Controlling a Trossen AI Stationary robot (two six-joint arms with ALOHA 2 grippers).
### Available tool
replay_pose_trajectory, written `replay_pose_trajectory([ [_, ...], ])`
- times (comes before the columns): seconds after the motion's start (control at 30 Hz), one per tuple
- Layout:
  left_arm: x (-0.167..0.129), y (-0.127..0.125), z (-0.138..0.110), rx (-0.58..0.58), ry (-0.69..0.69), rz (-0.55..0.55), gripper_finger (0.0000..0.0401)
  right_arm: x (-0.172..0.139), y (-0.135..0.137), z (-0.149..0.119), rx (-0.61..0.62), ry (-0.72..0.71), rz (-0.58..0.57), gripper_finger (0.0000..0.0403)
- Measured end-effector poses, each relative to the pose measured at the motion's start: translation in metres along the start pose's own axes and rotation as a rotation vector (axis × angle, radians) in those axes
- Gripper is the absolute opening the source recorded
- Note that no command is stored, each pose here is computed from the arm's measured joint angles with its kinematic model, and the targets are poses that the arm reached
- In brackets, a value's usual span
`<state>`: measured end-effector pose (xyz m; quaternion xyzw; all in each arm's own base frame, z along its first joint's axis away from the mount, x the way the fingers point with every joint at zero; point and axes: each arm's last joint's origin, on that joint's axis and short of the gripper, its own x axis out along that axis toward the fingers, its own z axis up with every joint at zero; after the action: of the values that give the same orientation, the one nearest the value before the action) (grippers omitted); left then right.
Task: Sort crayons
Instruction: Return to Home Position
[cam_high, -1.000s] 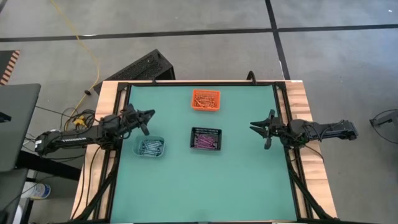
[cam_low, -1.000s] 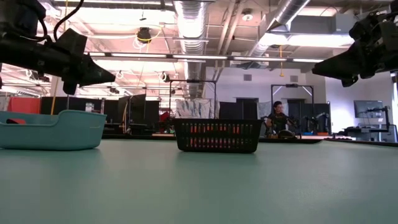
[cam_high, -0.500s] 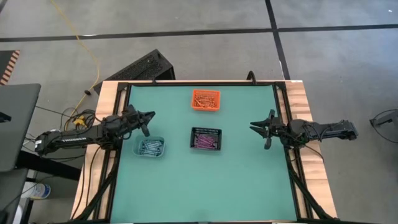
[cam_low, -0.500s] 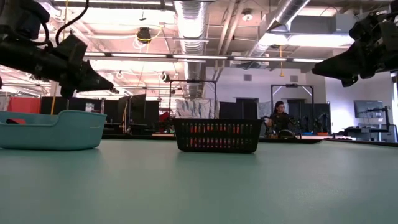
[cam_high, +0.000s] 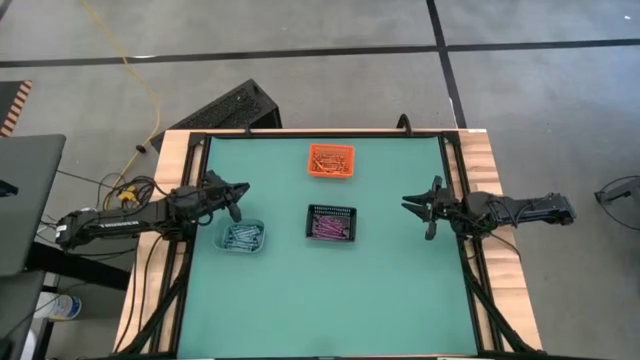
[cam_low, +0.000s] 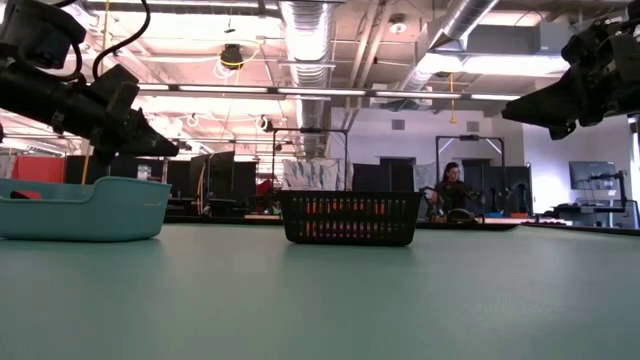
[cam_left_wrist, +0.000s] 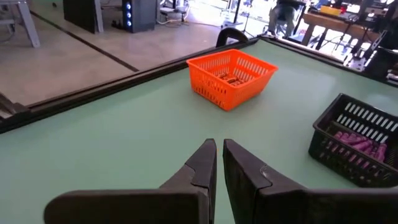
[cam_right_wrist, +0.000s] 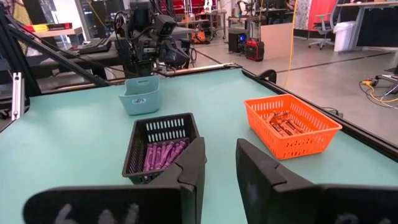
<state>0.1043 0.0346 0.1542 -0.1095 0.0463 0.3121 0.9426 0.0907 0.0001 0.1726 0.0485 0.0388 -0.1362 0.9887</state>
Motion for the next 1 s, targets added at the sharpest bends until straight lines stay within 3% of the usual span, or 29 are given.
replay_pose_trajectory([
  [1.0, 0.0, 0.0, 0.0, 0.001, 0.002, 0.0, 0.0017, 0.0, 0.0, 0.0, 0.0, 0.0, 0.0, 0.0092],
])
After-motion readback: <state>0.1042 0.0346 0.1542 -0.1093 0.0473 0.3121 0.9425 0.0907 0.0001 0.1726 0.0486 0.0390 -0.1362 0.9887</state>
